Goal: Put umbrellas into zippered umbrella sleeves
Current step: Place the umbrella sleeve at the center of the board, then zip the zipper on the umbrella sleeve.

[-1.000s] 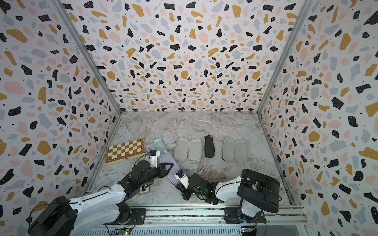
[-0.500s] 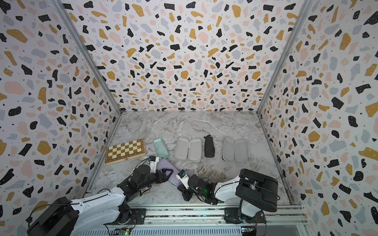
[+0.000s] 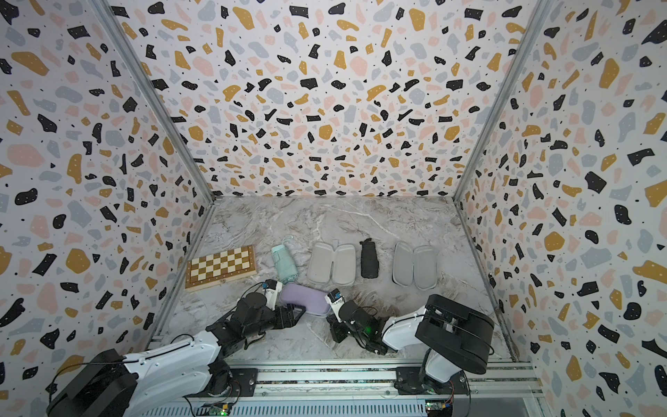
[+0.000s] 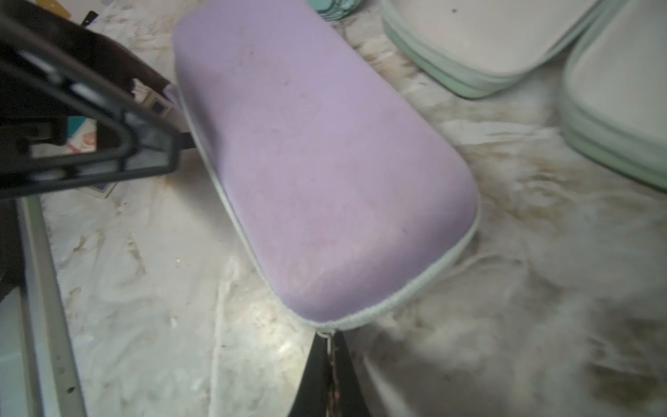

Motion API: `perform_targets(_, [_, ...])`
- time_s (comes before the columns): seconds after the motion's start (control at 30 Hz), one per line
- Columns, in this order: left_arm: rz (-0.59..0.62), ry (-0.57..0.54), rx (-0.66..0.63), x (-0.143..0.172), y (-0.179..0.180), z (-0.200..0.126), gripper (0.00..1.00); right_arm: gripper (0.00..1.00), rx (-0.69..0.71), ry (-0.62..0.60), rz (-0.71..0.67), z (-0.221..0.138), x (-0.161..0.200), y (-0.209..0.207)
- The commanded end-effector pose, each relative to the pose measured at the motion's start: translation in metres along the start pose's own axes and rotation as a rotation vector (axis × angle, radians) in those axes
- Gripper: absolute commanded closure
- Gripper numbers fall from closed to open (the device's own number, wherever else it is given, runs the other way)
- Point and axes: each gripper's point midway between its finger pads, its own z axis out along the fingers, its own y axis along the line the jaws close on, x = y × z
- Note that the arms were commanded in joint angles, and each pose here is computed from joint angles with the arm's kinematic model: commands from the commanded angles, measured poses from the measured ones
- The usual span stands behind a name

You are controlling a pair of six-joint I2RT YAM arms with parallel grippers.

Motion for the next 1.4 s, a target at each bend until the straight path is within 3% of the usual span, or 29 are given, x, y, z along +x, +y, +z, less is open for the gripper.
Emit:
perform_targets(0.0, [0.033,-0.008,0.068,-0.006,-0.020,-0.004,0.10,1.00,0.047,0.003,0.035,-0.010,0.007,-0.017])
perform_targets(0.27, [0.124,-0.025,0.132,-0.009,-0.051,-0.012,0.12,1.00,0.129,-0.016,0.083,-0.016,0.002,-0.055])
perform_targets(0.67, [0.243,-0.054,0.149,-0.045,-0.089,-0.018,0.18,1.00,0.205,-0.078,0.131,-0.036,-0.004,-0.090])
perform_targets(0.8, [0.309,-0.068,0.175,-0.059,-0.108,-0.024,0.13,1.00,0.222,-0.084,0.152,-0.041,0.001,-0.097])
perform_targets(0.97, [0.402,0.061,-0.028,-0.070,-0.089,0.016,0.11,1.00,0.233,-0.109,0.156,-0.048,-0.004,-0.100])
perform_targets(1.2, [0.467,0.236,0.035,-0.064,-0.099,0.077,0.14,1.00,0.209,-0.117,0.153,-0.050,-0.006,-0.096])
perform_targets(1.37, [0.430,0.269,-0.035,-0.050,-0.086,0.083,0.18,1.00,0.227,-0.130,0.153,-0.055,-0.006,-0.099])
